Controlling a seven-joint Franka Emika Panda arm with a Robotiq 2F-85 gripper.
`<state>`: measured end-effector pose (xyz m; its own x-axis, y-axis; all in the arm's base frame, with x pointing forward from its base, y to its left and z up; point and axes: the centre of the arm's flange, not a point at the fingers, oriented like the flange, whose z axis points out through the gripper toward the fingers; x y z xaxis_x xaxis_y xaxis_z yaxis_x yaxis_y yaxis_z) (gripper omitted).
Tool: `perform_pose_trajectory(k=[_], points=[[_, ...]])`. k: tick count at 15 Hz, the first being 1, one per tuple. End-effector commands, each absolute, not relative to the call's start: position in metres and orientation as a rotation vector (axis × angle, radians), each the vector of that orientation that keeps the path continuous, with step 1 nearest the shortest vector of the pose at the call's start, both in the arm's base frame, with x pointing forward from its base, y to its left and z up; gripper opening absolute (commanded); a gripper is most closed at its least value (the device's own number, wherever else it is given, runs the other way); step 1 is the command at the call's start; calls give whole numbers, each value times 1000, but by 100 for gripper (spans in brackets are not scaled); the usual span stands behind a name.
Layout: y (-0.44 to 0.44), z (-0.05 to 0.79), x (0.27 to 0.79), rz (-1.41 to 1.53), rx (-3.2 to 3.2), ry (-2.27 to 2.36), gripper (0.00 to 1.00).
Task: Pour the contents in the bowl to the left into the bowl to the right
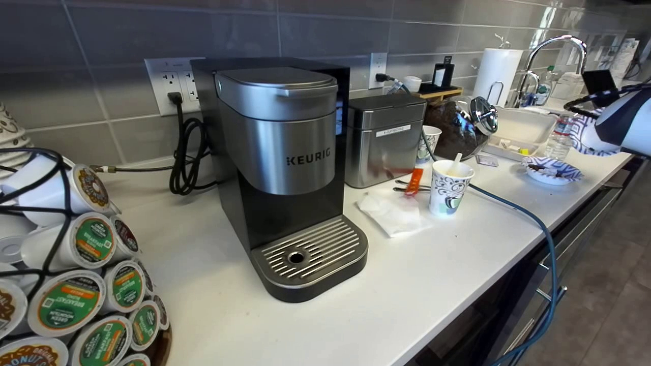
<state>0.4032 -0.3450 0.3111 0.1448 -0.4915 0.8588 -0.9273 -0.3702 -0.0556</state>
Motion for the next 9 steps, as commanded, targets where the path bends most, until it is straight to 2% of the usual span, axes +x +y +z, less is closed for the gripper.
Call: perform_pose_trajectory(k=[1,9], points=[[-303,315,405,1112,1860,-1221,1],[-263,324,426,1165,1791,-1032,1]])
